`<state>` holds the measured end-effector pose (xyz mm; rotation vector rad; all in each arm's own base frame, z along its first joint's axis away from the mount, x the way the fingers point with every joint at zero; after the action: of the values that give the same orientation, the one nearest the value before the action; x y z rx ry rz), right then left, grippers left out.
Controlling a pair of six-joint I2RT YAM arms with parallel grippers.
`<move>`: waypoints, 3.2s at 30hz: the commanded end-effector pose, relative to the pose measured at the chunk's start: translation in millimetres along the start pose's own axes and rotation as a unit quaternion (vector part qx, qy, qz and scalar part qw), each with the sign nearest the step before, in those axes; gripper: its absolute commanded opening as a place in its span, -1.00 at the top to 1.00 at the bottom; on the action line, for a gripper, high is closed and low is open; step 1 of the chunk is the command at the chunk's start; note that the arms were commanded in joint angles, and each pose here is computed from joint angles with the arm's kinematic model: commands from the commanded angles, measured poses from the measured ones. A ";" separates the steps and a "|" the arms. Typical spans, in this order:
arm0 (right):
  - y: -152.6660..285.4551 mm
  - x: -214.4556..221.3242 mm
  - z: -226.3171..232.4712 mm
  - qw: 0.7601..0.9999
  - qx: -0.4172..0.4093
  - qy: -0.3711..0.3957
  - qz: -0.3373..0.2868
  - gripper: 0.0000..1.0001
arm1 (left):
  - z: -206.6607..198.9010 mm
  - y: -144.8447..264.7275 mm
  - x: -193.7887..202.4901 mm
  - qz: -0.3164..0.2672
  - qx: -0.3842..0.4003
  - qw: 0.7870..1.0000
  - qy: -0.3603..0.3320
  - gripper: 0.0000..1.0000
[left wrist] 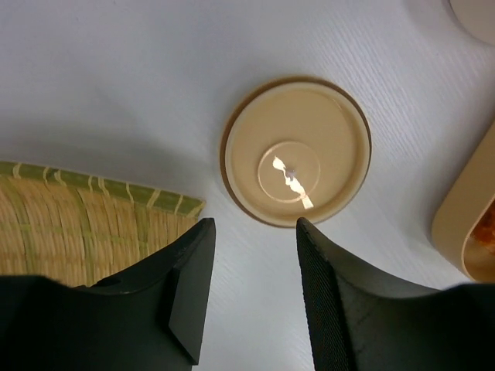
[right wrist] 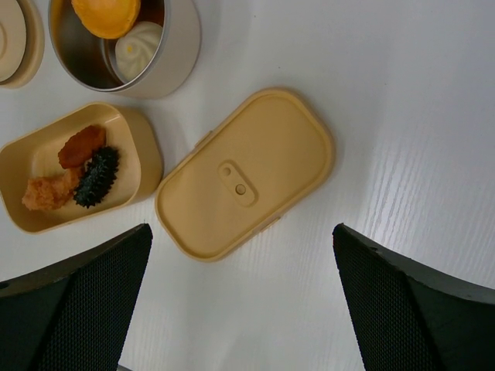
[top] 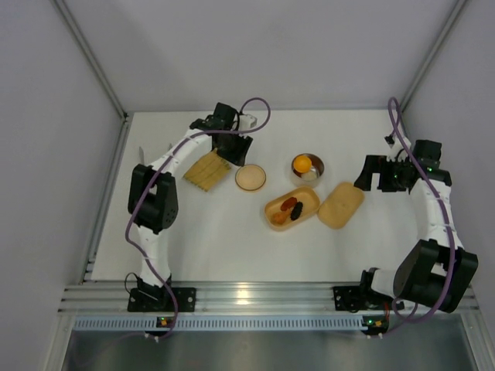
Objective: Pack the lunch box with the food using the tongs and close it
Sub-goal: Pick up the box lid from the center of the board, then close the box lid on the packing box.
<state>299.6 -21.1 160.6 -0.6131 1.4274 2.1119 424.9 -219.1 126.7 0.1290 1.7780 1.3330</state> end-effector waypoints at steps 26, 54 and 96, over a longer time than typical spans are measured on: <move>13.0 -9.6 25.9 0.995 -0.078 0.063 -0.026 -0.99 | 11.7 -87.1 -3.5 0.043 0.021 0.998 0.033 0.19; 44.9 -21.9 51.8 0.977 -0.094 0.183 -0.063 -0.99 | -9.2 -61.2 -37.4 0.004 0.019 1.000 0.020 1.00; 109.5 18.3 304.5 0.373 -0.126 0.780 -0.487 -0.04 | -187.1 151.3 -2.9 -0.004 0.513 0.857 0.049 1.00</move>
<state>199.2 228.5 276.1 -3.1816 0.6853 0.3166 253.2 -293.3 225.1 0.6530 2.4364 0.3799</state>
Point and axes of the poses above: each gripper's point midway between its finger pads, its own y axis back along the fingers, its own z axis along the line the jaws close on, x = y × z, the point moved 1 cm from there along y, back along the fingers, and after that the axes turned 6 degrees about -y, right-handed, at the moved point
